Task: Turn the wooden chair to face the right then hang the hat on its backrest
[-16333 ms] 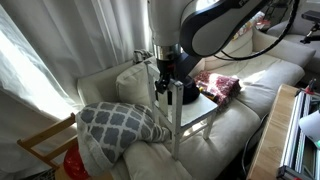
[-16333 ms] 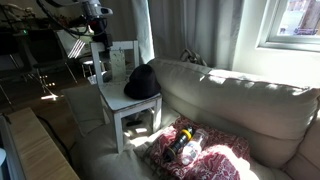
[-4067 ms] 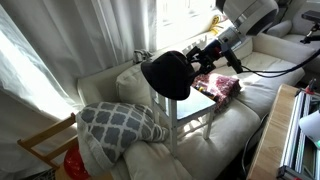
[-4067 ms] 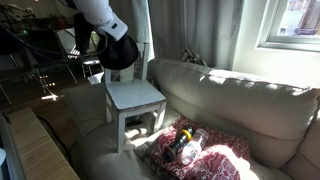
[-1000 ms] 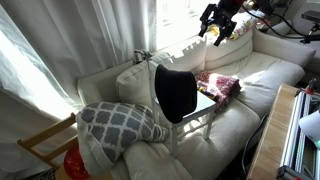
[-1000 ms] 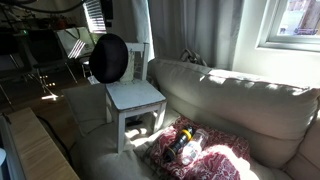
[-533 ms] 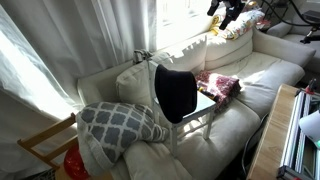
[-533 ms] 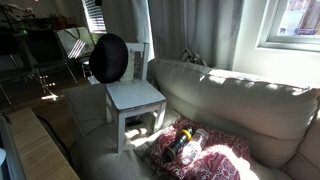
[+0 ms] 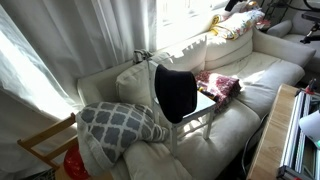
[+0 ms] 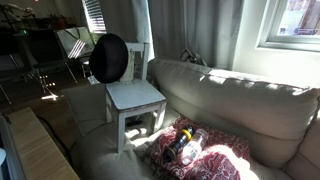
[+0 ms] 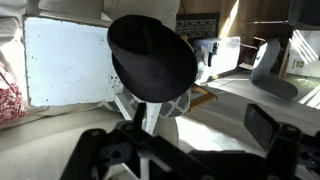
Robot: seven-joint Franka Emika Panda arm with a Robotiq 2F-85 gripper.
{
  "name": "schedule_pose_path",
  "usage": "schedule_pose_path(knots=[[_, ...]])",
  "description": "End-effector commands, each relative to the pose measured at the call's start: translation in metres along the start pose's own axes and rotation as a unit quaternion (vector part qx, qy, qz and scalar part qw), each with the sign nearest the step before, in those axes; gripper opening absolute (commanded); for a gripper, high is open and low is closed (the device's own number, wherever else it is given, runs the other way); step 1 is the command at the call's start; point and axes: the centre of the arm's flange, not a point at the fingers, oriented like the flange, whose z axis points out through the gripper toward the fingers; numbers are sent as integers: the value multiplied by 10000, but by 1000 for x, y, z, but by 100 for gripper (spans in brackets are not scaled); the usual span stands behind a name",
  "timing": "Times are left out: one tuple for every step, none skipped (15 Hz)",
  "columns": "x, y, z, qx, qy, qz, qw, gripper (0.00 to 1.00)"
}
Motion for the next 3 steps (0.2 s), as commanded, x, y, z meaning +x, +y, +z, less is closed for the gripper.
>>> schedule_pose_path(knots=[[1,-1,-3,-7,32,-18,10000,100],[1,-1,-4,-10,43,-29,10000,100],[1,-1,-4,-14,43,-33,10000,100]])
